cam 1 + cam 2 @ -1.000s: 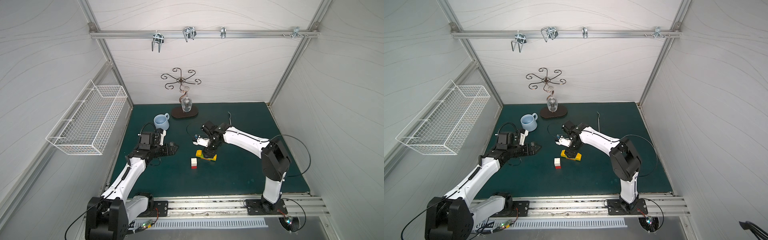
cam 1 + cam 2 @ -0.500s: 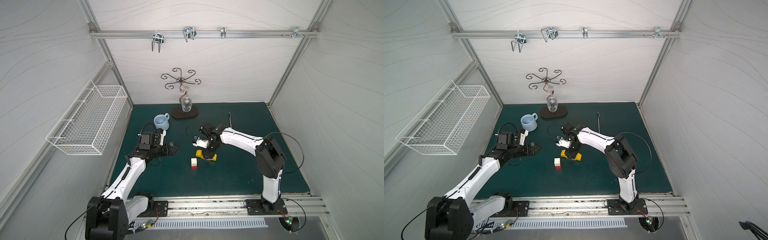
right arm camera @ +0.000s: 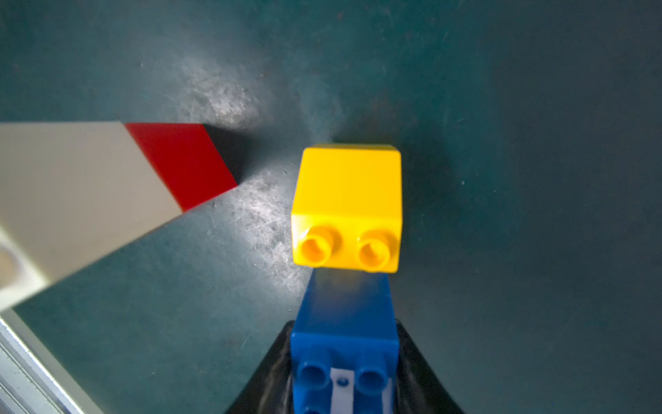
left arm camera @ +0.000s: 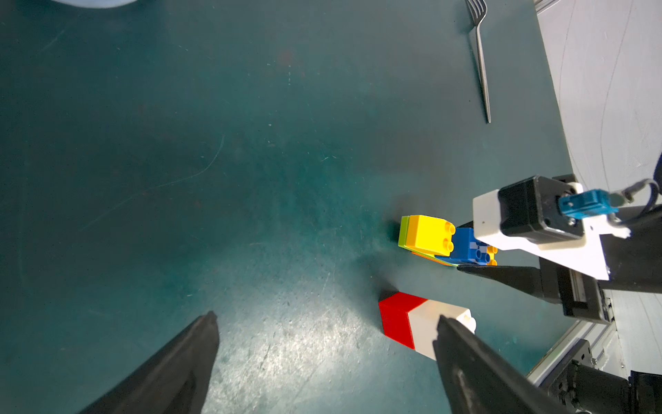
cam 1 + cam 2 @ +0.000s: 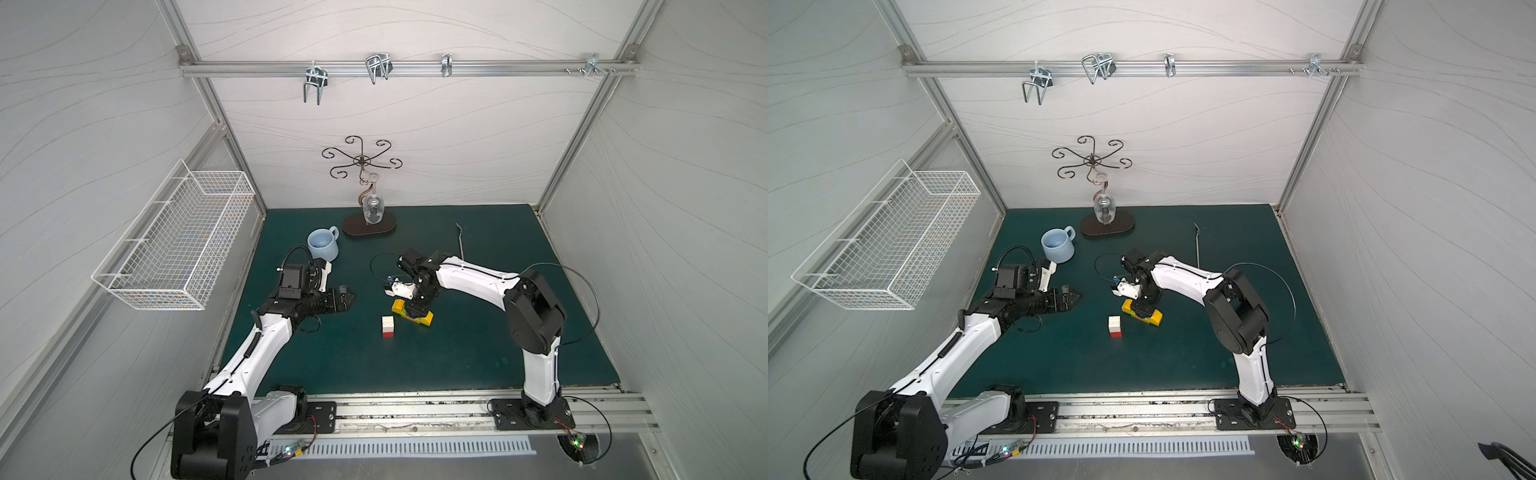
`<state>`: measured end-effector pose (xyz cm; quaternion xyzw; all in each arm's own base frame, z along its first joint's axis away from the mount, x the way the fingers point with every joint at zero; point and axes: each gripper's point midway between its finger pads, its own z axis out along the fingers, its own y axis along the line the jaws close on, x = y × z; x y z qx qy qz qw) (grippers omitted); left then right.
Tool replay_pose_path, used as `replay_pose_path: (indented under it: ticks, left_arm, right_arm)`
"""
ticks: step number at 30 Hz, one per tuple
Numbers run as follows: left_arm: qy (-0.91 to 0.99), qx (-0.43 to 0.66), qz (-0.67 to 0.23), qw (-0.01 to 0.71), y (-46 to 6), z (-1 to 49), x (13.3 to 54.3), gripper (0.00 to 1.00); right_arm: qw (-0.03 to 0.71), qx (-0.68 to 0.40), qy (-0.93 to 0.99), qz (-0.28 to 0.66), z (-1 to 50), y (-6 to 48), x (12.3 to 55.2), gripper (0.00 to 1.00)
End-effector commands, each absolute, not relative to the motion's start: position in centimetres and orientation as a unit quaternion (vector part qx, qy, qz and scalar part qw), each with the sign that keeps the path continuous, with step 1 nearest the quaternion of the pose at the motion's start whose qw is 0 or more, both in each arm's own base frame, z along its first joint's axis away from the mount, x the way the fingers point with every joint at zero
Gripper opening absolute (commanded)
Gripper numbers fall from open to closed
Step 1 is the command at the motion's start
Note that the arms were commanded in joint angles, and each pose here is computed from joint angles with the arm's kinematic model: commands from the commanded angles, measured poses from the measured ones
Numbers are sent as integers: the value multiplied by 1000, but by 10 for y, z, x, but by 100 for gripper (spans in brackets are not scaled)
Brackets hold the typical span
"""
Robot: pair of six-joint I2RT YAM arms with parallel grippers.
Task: Assemble a fork with lego
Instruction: Pick up the lego brick from the center of the board, then assemble the lego brick with the lego brick.
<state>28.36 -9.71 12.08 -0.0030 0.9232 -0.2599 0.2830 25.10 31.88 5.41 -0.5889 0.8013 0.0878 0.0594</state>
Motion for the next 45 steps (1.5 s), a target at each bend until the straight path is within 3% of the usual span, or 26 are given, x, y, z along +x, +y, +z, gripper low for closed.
replay_pose_path:
  ticks: [1, 5, 13, 23, 30, 45]
  left_arm:
    - [919, 6, -254, 301, -97, 133, 292, 99]
    - [919, 5, -254, 302, -97, 134, 292, 99]
    - [916, -3, -255, 309, -95, 138, 293, 99]
    - [915, -51, -244, 319, -85, 148, 304, 99]
    - [916, -122, -228, 308, -58, 140, 311, 99]
    - [921, -163, -205, 288, -39, 117, 301, 99]
  right_arm:
    - [52, -590, 801, 86, 55, 319, 247, 36]
    - [58, -590, 801, 81, 59, 317, 249, 30]
    - [96, -595, 795, 70, 84, 318, 258, 0]
    - [164, -625, 761, 54, 145, 316, 266, 0]
    - [179, -689, 700, 66, 179, 325, 241, 0]
    - [159, -771, 605, 118, 184, 362, 185, 0]
